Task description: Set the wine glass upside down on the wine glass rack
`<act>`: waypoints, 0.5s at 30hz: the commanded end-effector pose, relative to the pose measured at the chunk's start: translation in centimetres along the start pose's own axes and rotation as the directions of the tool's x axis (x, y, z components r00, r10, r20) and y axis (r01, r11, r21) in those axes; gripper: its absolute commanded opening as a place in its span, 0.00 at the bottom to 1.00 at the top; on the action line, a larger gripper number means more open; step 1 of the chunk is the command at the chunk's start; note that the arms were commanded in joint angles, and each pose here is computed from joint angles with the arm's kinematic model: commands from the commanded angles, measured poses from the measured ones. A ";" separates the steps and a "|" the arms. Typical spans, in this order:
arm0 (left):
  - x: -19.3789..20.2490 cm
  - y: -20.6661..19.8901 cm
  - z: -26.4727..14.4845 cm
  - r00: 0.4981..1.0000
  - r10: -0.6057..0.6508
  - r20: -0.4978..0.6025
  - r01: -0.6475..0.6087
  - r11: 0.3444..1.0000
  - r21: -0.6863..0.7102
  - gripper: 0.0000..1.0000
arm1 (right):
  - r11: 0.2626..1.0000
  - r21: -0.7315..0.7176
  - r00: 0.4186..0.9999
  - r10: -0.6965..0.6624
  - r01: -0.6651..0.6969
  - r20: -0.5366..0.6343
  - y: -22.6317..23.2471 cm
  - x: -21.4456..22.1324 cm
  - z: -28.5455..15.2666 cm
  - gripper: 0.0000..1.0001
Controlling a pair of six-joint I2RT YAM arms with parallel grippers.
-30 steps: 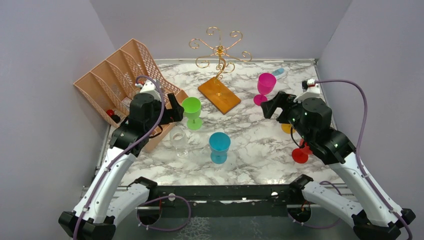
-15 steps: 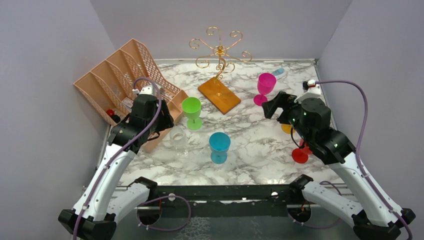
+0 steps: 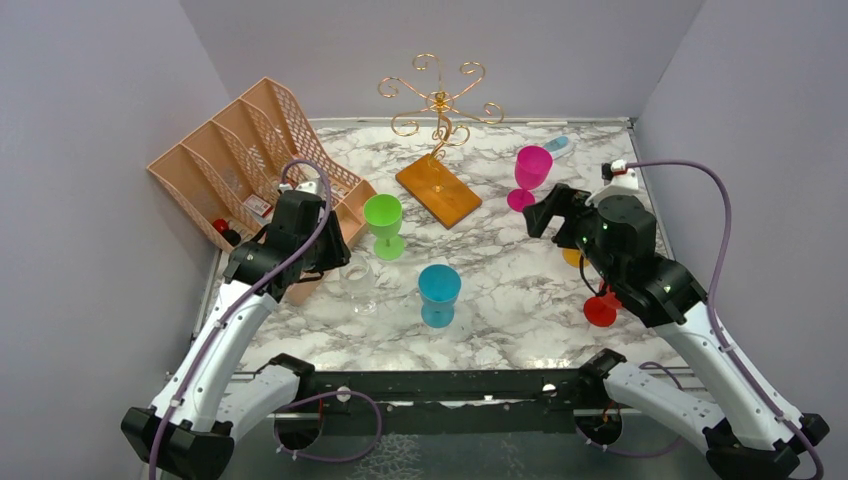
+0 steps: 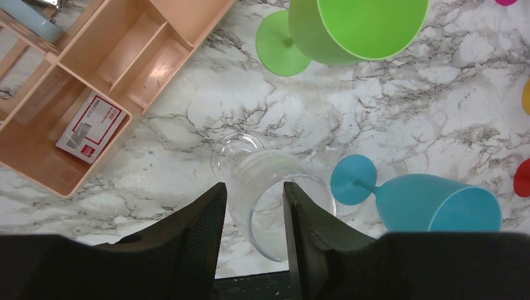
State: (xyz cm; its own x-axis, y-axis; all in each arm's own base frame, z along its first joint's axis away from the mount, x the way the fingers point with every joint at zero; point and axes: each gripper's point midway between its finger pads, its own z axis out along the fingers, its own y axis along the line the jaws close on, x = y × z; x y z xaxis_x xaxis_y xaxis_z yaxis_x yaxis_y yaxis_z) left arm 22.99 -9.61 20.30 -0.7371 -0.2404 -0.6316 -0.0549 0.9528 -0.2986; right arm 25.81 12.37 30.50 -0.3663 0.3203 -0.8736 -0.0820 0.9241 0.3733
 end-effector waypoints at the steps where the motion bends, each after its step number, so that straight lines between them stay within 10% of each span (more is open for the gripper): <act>1: 1.7 0.1 0.4 0.996 0.036 -0.080 -0.035 0.999 0.016 0.42 | 1.000 0.013 1.000 -0.015 0.015 0.009 -0.3 0.1 0.1 0.98; 15: 2.4 1.3 1.1 0.994 0.053 -0.097 -0.057 0.998 -0.033 0.21 | 0.999 -0.005 0.999 -0.033 0.033 -0.001 -0.1 0.4 0.1 0.97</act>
State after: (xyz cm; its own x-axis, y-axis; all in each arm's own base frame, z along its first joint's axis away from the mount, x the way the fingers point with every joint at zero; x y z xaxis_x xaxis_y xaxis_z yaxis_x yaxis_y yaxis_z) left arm 21.97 -9.50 17.70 -0.8011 -0.1815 -0.5704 -0.0390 0.9668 -0.2527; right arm 25.87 12.39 30.03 -0.3744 0.3043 -0.8759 -0.0832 0.9298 0.3585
